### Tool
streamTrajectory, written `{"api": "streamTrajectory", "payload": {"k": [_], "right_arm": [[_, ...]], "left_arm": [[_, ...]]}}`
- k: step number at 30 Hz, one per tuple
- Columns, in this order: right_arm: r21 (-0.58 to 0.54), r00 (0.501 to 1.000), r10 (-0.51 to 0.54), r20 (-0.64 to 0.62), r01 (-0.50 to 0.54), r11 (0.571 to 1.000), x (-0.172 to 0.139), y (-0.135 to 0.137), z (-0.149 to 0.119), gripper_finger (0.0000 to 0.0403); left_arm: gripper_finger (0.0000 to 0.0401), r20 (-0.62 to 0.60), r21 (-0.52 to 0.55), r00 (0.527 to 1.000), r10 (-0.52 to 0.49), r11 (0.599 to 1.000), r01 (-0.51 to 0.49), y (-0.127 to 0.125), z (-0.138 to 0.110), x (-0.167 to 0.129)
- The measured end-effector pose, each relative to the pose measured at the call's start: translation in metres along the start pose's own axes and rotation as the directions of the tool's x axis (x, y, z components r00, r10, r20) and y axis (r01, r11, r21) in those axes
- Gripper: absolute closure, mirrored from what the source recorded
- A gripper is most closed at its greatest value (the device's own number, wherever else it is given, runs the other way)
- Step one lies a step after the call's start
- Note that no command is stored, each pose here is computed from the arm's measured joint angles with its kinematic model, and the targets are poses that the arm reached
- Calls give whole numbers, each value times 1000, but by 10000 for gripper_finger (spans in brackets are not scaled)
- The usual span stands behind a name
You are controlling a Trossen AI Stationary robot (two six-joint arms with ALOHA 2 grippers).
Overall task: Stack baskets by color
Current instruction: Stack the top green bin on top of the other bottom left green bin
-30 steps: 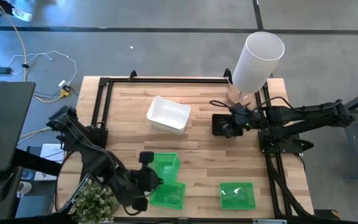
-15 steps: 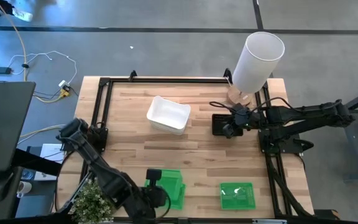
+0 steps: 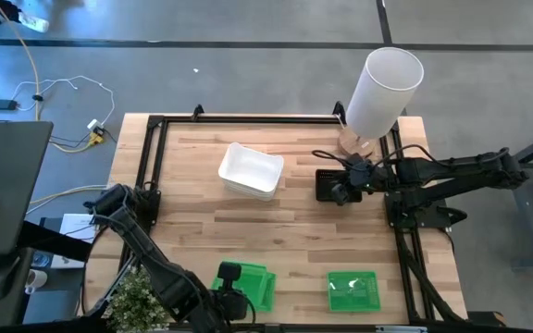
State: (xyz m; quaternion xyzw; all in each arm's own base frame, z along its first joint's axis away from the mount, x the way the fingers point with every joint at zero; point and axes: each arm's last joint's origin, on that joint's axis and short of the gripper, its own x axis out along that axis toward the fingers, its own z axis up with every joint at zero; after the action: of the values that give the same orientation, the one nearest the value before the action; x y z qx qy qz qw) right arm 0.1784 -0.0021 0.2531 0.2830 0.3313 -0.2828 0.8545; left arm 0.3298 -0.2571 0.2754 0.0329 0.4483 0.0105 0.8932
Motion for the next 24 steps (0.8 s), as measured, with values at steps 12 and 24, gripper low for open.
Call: {"api": "streamTrajectory", "payload": {"k": [12, 24], "right_arm": [[0, 1000, -5, 5, 5, 1000, 0, 0, 0, 279], [-2, 1000, 0, -6, 0, 1000, 0, 0, 0, 279]], "left_arm": [[401, -45, 21, 999, 10, 1000, -9, -9, -8, 23], [401, -149, 28, 989, 10, 1000, -6, -3, -12, 62]]}}
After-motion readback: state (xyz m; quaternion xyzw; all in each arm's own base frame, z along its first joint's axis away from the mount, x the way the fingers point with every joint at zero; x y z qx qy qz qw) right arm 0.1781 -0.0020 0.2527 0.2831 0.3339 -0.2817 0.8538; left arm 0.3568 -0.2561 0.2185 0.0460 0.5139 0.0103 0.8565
